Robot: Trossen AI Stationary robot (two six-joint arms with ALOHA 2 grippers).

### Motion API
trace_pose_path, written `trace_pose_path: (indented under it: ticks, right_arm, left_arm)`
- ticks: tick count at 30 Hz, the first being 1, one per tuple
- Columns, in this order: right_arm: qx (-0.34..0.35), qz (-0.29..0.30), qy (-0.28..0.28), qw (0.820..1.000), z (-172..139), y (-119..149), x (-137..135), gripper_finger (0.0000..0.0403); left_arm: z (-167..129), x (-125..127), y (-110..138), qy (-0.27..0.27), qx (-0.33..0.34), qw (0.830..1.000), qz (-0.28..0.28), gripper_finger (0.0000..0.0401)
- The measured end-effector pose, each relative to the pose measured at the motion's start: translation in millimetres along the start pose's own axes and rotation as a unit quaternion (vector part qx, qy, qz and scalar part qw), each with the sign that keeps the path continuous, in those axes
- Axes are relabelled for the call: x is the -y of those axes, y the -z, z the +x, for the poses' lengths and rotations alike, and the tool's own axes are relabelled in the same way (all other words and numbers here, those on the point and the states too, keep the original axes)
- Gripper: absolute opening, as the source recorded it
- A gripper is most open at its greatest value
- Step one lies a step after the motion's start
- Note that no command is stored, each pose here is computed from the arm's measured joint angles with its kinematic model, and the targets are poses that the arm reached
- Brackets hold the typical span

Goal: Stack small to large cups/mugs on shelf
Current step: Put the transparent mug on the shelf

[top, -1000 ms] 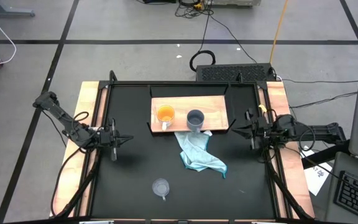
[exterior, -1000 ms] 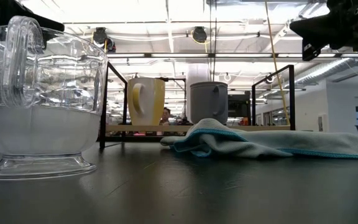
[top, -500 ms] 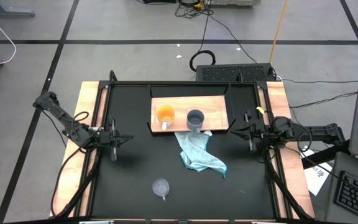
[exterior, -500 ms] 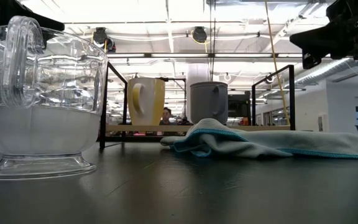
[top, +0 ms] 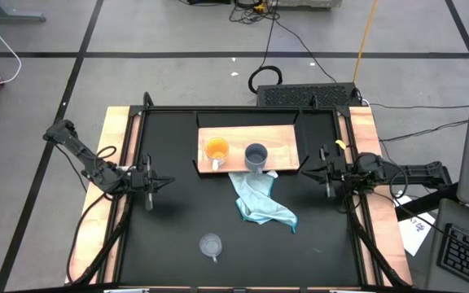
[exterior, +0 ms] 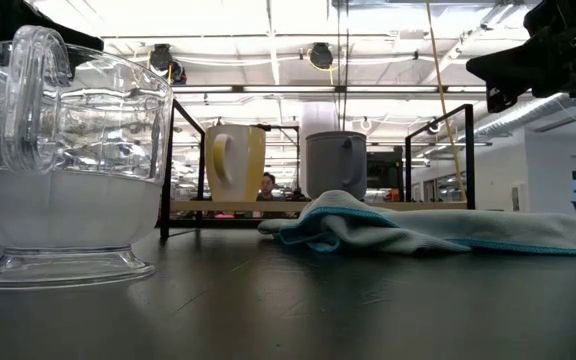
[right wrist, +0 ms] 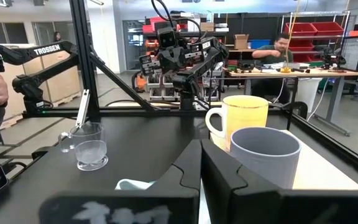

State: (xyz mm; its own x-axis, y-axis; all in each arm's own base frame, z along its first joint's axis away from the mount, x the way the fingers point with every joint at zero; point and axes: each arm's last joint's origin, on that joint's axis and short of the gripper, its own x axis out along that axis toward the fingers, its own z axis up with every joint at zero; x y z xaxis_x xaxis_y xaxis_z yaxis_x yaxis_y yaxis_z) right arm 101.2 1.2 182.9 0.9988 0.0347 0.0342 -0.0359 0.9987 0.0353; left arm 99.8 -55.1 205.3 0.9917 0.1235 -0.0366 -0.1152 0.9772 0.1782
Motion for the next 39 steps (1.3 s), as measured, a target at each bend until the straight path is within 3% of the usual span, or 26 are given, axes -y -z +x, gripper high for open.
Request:
trace_pose_path:
  ticks: [16, 27, 39]
  right_arm:
    - [-0.001, -0.01, 0.0, 1.0, 0, 0, 0, 0.0]
    - [-0.001, -0.028, 0.0, 1.0, 0, 0, 0, 0.0]
    - [-0.001, -0.028, 0.0, 1.0, 0, 0, 0, 0.0]
  left_arm:
    - [0, 1, -1, 0.013, 0.004, 1.0, 0.011, 0.0003]
    - [-1, 4, -12, 0.096, 0.059, 0.991, -0.074, 0.0003]
    - [-1, 4, -13, 0.1, 0.061, 0.99, -0.08, 0.0003]
